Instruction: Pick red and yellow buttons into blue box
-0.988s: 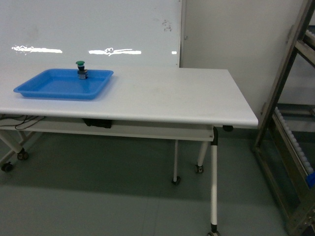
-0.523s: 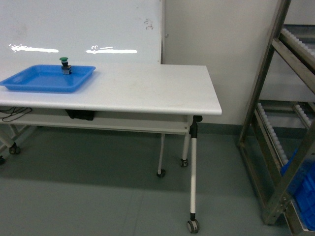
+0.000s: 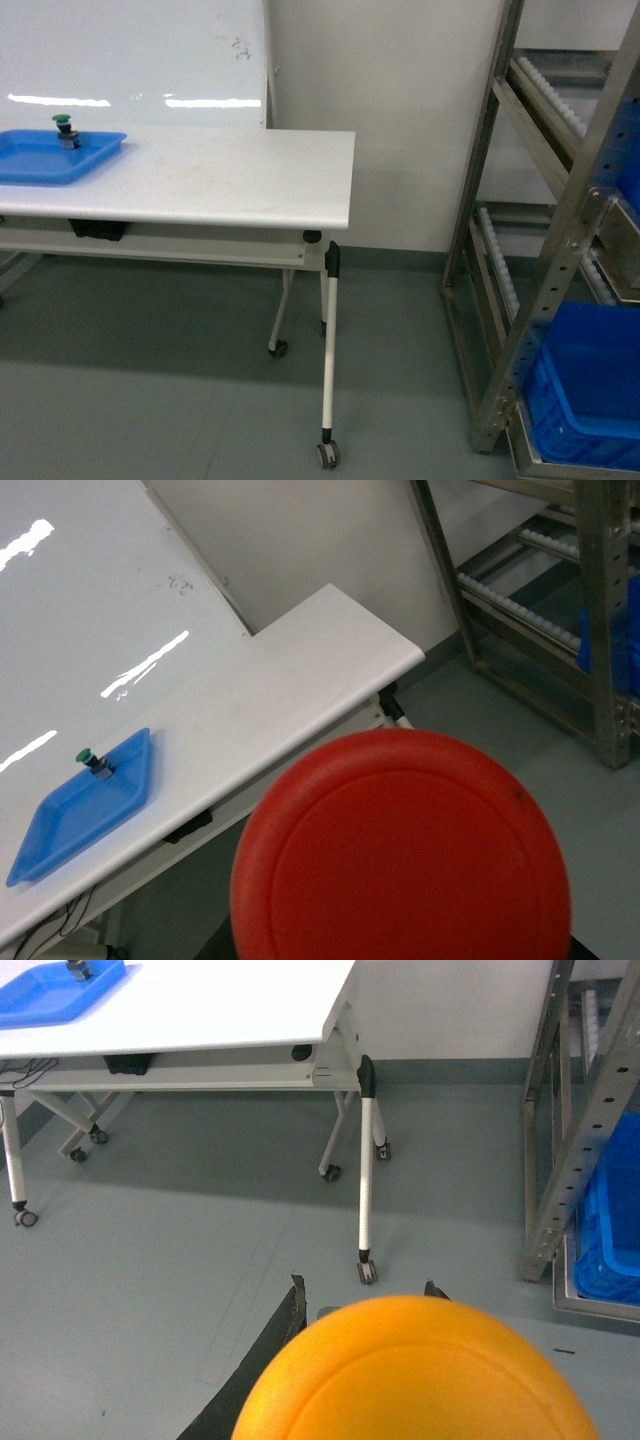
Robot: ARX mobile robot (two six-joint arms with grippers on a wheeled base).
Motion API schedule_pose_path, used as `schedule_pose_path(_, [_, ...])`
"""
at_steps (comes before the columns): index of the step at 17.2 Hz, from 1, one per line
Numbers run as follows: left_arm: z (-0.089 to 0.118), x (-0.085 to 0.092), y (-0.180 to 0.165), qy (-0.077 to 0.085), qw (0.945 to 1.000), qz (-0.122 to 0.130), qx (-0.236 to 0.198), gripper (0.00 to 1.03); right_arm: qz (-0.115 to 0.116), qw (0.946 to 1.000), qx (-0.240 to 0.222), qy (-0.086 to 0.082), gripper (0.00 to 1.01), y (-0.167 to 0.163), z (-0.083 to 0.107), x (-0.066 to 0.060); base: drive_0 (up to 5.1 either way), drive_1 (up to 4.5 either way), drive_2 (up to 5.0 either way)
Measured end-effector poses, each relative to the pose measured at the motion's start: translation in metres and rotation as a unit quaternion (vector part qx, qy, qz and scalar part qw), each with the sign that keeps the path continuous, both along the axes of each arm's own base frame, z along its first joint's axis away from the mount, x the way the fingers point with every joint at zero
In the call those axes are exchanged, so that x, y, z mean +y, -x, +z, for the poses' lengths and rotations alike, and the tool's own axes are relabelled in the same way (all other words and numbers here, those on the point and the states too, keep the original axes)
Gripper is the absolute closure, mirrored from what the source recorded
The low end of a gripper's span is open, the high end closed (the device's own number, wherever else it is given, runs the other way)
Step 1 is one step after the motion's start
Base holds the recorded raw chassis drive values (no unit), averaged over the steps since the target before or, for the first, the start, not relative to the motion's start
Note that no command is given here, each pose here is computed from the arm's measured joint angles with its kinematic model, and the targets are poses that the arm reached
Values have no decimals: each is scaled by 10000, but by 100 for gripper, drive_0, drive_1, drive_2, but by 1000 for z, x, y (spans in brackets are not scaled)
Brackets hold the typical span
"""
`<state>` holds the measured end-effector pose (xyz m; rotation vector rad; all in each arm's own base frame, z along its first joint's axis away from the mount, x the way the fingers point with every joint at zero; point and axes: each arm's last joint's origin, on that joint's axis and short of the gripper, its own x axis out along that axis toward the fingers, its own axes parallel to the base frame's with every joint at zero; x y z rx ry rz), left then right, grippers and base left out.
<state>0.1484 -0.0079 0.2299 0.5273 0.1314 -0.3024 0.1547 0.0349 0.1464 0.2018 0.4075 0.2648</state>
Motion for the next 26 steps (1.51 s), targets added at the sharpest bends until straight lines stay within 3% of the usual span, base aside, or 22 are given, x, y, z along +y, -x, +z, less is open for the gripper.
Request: schedule_pose_path(26, [0, 0, 0, 0, 10000, 0, 10, 78, 0, 10000, 2, 0, 74, 0, 0, 0, 469, -229, -229])
